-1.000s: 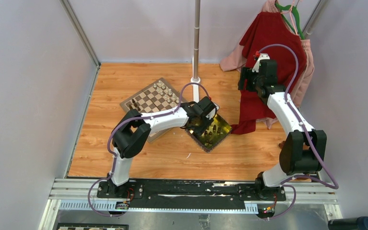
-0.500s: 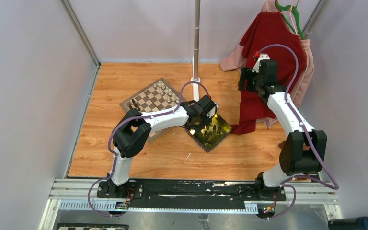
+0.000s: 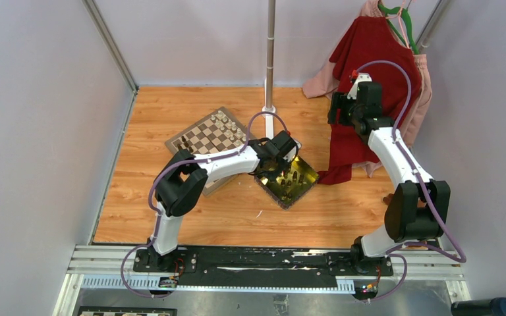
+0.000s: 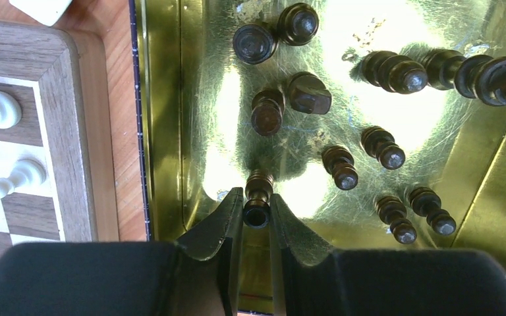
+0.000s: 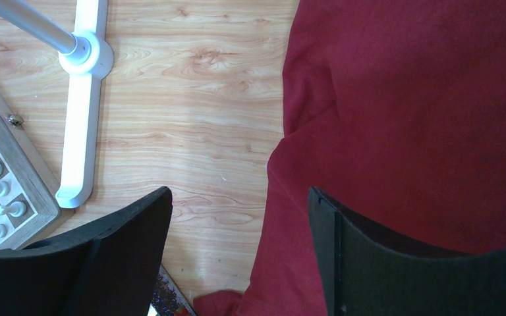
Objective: Set up the chess pieces on the board
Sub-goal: Pick up the chess piece from the storage box, then place the chess piece on the chessboard.
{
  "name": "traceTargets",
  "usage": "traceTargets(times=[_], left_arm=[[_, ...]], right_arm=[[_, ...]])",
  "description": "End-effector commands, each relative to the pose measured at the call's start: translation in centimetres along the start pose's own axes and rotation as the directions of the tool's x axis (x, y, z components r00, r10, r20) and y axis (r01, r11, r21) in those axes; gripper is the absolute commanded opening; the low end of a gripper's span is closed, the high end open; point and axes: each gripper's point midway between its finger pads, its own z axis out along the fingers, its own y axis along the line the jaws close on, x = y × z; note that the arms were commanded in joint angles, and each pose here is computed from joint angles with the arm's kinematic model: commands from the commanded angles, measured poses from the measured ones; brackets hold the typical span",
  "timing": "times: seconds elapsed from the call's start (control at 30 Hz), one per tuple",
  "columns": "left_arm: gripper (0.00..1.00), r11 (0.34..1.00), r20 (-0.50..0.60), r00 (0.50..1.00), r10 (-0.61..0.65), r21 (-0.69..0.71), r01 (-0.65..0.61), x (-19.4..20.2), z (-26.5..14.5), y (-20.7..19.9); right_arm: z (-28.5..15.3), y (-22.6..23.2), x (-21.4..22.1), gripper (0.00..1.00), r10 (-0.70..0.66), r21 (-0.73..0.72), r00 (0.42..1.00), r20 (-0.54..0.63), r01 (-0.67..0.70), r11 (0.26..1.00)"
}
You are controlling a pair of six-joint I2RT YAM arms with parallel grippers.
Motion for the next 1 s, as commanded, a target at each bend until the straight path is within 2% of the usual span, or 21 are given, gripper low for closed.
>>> traceTargets(times=[0.0, 0.23, 0.33, 0.43, 0.53, 0.67, 0.8, 0.97], left_arm=[[0.10, 1.000, 0.070, 0.997, -0.015, -0.027, 0.017, -2.0, -2.2, 0.8], [0.10, 0.998, 0.138, 0.990, -0.034, -0.042, 0.040, -3.9, -4.5, 1.3], [0.08, 0.994, 0.187, 0.981, -0.047, -0.088, 0.064, -5.1, -6.4, 2.4], [0.04, 0.978, 0.256, 0.964, -0.069, -0.174, 0.116, -6.5, -8.8, 4.8], [0.00, 0.936, 0.323, 0.933, -0.156, -0.254, 0.245, -7.1, -11.1, 9.0], [0.00, 0.827, 0.394, 0.859, -0.328, -0.320, 0.463, -6.2, -13.3, 15.3], [0.00, 0.661, 0.445, 0.745, -0.496, -0.363, 0.657, -3.8, -14.9, 21.8], [0.00, 0.463, 0.450, 0.594, -0.667, -0.375, 0.803, 0.0, -14.9, 28.0]], right_arm=[[-0.7, -0.3, 0.3, 0.79, -0.005, 0.008, 1.000, -0.010, 0.005, 1.000], [-0.6, -0.1, 0.3, 0.78, -0.002, 0.001, 1.000, -0.010, 0.002, 1.000], [-0.7, -0.1, 0.2, 0.78, -0.001, 0.002, 1.000, -0.008, 0.001, 1.000], [-0.7, 0.0, 0.1, 0.78, 0.002, -0.001, 1.000, -0.008, -0.002, 1.000], [-0.6, 0.1, 0.0, 0.77, 0.011, -0.010, 1.000, -0.007, -0.011, 1.000], [-0.5, 0.5, -0.1, 0.76, 0.017, -0.027, 1.000, -0.007, -0.017, 0.999], [-0.3, 1.0, -0.3, 0.76, 0.016, -0.043, 1.000, -0.007, -0.017, 0.999], [0.1, 1.4, -0.4, 0.75, 0.012, -0.055, 1.000, -0.012, -0.013, 0.998]])
